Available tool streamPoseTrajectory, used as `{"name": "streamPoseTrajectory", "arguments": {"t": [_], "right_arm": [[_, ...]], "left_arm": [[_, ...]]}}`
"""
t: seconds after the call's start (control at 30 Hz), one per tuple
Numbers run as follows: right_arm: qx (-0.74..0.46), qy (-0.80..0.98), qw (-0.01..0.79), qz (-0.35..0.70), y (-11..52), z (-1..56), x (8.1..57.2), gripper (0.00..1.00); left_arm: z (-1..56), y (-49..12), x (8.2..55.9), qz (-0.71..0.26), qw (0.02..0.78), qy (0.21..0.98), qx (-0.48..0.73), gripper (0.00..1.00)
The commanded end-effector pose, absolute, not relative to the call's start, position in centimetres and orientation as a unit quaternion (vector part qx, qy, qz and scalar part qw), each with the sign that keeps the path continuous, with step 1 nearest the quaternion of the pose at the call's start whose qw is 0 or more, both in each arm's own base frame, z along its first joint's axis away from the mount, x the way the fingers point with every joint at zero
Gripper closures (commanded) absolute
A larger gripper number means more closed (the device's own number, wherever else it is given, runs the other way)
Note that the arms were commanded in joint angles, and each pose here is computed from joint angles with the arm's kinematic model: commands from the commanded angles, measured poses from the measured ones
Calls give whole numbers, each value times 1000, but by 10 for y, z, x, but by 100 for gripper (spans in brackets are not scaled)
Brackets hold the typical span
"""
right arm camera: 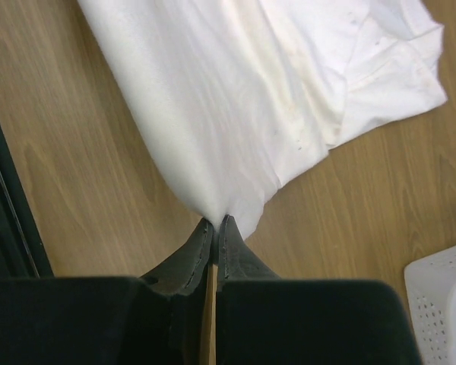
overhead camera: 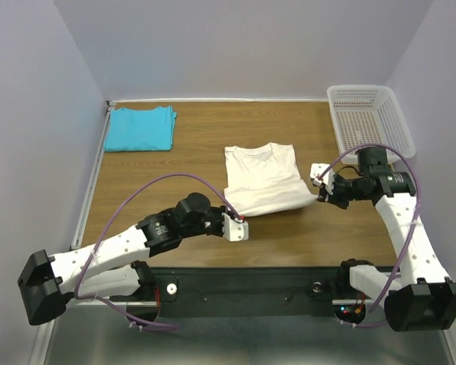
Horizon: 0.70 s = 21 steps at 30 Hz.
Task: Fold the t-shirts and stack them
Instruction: Fold the tshirt
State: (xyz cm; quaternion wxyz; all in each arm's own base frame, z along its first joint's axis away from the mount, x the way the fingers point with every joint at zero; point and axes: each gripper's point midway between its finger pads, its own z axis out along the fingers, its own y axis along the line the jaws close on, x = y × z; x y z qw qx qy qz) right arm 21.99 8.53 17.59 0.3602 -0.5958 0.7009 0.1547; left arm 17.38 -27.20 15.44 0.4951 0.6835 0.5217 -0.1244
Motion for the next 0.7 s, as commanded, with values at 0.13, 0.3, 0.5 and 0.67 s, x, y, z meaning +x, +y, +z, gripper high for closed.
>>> {"name": "streamPoseTrajectory", "arguments": {"t": [0.13, 0.3, 0.5, 0.67], "right_arm": [[-555, 704, 414, 158, 93, 242, 237, 99], [-544, 708, 423, 155, 93, 255, 248, 99], [-533, 712, 432, 150, 93, 263, 258, 99], [-515, 719, 444, 144, 92, 269, 267, 99]], "left_arm": [[222, -264, 199, -64, 563, 513, 645, 100], [230, -261, 221, -33, 571, 515, 638, 100], [248, -255, 247, -9, 591, 514, 621, 100], [267, -258, 270, -6, 614, 505, 606, 100]]}}
